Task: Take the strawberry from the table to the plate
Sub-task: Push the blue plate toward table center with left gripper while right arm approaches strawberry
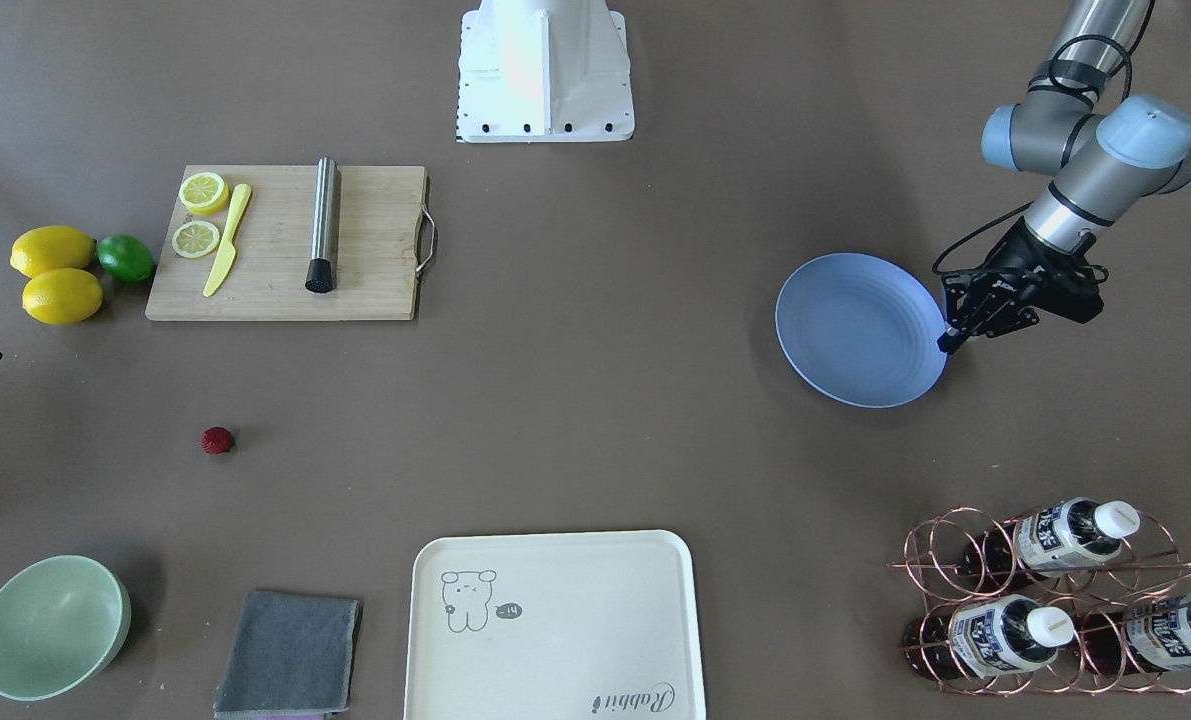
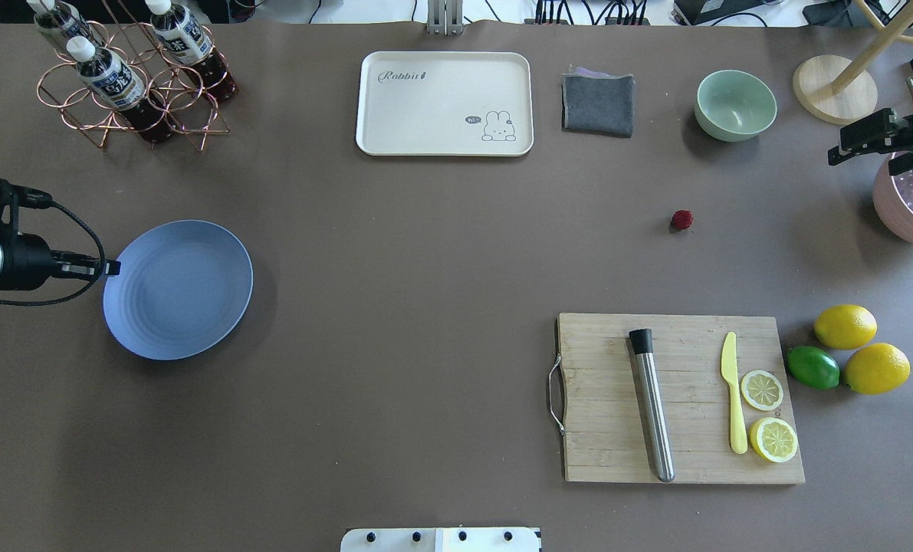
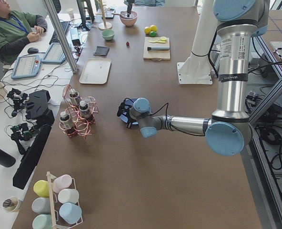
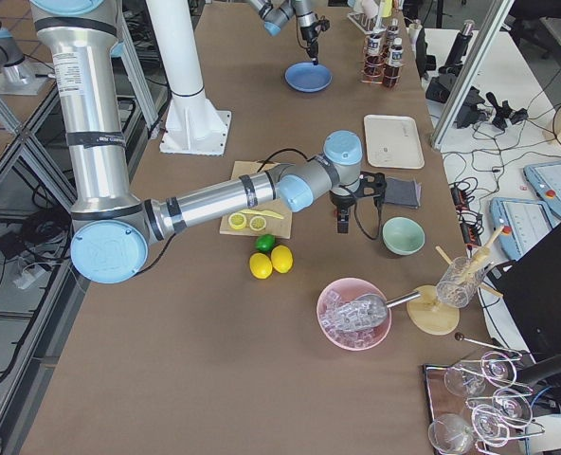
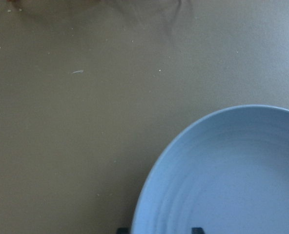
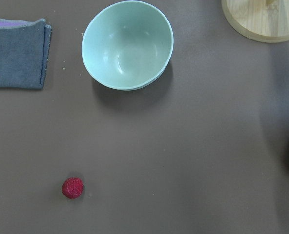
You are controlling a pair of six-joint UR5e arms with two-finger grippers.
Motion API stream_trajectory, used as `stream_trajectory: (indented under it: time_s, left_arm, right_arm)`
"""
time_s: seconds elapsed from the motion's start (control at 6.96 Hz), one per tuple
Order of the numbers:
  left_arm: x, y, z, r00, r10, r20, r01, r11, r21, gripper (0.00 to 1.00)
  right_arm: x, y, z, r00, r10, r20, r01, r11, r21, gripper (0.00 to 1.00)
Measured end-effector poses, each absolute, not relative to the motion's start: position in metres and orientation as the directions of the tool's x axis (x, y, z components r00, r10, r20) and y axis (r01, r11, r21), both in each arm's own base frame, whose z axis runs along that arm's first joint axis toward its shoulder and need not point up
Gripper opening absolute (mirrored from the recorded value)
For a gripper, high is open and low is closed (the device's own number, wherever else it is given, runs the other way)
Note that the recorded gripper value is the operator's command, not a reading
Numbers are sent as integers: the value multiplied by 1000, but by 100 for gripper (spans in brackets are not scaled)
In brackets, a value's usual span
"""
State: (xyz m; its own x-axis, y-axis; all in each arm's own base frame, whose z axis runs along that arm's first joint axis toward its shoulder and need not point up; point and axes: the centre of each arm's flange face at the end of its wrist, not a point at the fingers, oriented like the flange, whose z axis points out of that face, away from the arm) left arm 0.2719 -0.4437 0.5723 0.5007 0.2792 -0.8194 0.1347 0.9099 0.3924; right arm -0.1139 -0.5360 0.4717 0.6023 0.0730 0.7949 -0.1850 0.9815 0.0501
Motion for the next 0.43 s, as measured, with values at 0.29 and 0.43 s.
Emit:
stream_trajectory:
  time_s: [0.29,0.43]
  left_arm:
    - [273,-442,557,423,300,-855,73,929,362,0]
    - [269,-454,541,386,292,-875,59,939,339,0]
  right_arm:
    - [-114,-538,471,606,73,792,-188,981,53,100]
    - [-115,-540,469,606,71,793,-188,981,56,100]
